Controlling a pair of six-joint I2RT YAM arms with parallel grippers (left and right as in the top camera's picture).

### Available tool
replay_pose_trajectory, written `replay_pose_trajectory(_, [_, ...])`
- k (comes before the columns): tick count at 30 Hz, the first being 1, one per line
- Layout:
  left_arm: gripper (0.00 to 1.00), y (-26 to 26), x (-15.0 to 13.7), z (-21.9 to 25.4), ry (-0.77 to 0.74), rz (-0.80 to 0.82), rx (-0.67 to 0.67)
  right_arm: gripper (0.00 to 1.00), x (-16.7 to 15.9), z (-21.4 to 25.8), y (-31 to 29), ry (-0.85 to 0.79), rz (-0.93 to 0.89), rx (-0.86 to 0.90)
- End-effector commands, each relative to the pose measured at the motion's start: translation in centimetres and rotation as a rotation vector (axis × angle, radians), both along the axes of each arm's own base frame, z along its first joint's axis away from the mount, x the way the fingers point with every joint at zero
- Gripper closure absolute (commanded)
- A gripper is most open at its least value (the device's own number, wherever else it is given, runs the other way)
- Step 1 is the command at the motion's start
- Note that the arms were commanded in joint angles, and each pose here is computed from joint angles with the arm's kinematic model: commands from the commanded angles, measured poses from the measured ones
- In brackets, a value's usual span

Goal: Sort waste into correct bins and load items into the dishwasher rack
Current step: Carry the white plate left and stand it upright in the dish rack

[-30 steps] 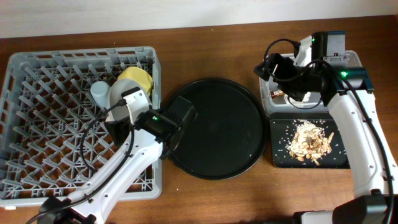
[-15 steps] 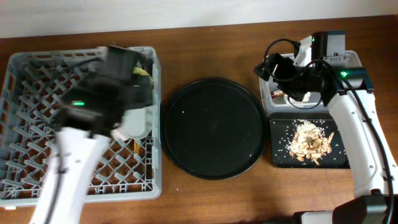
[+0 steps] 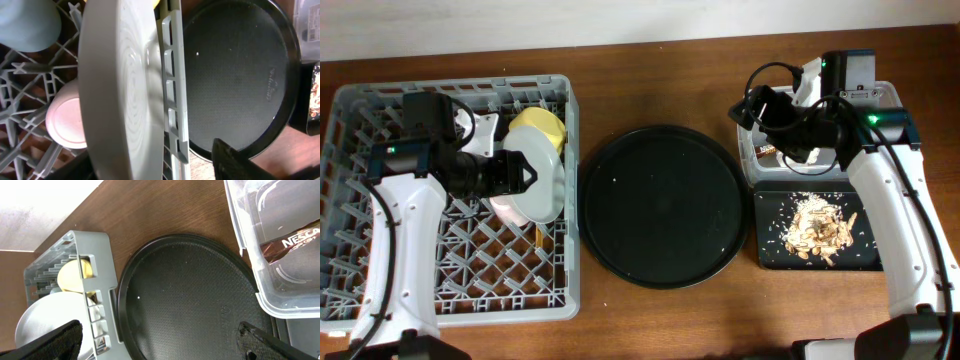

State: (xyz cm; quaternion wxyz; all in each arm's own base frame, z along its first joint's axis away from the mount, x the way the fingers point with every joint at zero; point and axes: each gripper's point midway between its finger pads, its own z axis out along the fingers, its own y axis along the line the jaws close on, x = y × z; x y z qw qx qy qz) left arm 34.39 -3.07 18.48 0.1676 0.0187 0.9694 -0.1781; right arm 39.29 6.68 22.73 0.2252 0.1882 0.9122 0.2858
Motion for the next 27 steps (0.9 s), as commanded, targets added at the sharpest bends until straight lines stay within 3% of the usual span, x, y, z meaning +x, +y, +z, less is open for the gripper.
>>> replay_pose_trajectory(1, [0.4, 0.7, 0.1, -0.3, -0.008, -0.008, 0.042, 0.01, 0.2, 0.2, -0.2, -0.004, -0.01, -0.008])
replay_pose_trajectory(5, [0.55, 0.7, -0.1, -1.1, 0.01, -0.003, 0.043, 0.01, 0.2, 0.2, -0.2, -0.004, -0.01, -0.008])
replay_pose_trajectory(13, [0.55, -2.4, 1.1, -0.7, -0.054, -0.068, 0.045, 0.01, 0.2, 0.2, -0.2, -0.004, -0.011, -0.008])
replay_pose_trajectory(17, [0.4, -0.4, 2.1, -0.9, -0.061, 0.05, 0.139, 0.01, 0.2, 0.2, -0.2, -0.004, -0.011, -0.008])
replay_pose_trajectory(19, [0.27, -0.1, 2.3, -0.6, -0.072, 0.059, 0.144, 0.01, 0.2, 0.2, -0.2, -0.004, -0.01, -0.008])
replay_pose_trajectory(21, [0.03, 0.2, 2.6, 0.2, -0.095, 0.07, 0.148, 0.01, 0.2, 0.2, -0.2, -0.004, -0.01, -0.008])
replay_pose_trajectory(27, [0.01, 3.5, 3.0, 5.3, -0.23, 0.258, 0.245, 0.01, 0.2, 0.2, -0.2, -0.004, -0.01, -0.008])
